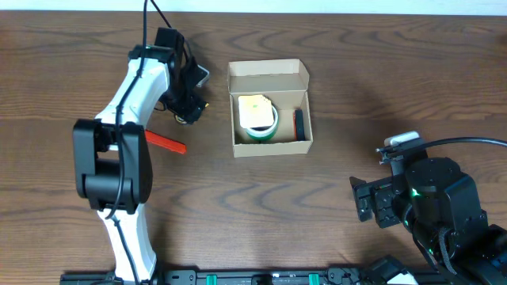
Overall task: Pack container
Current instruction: 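Grasp the yellow-black correction tape with the left gripper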
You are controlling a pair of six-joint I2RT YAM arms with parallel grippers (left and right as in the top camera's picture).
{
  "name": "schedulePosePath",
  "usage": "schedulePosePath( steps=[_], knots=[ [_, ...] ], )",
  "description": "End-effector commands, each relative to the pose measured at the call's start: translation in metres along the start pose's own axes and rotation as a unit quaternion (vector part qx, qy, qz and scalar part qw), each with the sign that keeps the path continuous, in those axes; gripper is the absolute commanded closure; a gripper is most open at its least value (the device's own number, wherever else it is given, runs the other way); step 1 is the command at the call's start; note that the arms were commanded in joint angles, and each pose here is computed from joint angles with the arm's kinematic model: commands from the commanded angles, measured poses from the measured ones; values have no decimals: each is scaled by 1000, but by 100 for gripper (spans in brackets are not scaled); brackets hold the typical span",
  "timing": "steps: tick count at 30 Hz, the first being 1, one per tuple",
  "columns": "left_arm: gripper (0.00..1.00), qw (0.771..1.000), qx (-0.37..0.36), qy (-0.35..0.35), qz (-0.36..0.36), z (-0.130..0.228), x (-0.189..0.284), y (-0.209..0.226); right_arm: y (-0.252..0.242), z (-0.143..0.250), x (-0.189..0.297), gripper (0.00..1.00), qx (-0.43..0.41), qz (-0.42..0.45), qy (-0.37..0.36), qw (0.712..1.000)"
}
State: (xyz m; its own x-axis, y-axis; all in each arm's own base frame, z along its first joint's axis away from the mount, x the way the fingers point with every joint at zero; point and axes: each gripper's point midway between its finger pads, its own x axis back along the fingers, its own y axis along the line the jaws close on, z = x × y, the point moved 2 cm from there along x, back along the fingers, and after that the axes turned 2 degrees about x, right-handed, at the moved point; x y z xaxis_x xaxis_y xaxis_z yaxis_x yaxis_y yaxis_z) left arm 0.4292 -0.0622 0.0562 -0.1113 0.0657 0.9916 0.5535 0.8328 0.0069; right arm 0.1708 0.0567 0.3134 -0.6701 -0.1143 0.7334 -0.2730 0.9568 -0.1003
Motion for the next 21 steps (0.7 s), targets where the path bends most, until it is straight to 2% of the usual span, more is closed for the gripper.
schedulePosePath(
  steps=[1, 6, 12, 18, 21],
  knots=[
    [8, 1000, -7, 1, 8, -1, -15, 3, -1, 1, -1, 1, 5, 3, 2, 1000],
    [7, 1000, -8, -10, 3, -9, -29, 7, -1, 1, -1, 1, 5, 3, 2, 1000],
    [12, 1000, -16, 6, 10, -5, -47, 6, -1, 1, -1, 1, 5, 3, 1, 1000],
    [25, 1000, -15, 17, 14, -1, -55, 5, -1, 1, -1, 1, 5, 3, 2, 1000],
    [37, 1000, -12, 21, 6, 0, -54, 7, -1, 1, -1, 1, 5, 3, 1, 1000]
  ],
)
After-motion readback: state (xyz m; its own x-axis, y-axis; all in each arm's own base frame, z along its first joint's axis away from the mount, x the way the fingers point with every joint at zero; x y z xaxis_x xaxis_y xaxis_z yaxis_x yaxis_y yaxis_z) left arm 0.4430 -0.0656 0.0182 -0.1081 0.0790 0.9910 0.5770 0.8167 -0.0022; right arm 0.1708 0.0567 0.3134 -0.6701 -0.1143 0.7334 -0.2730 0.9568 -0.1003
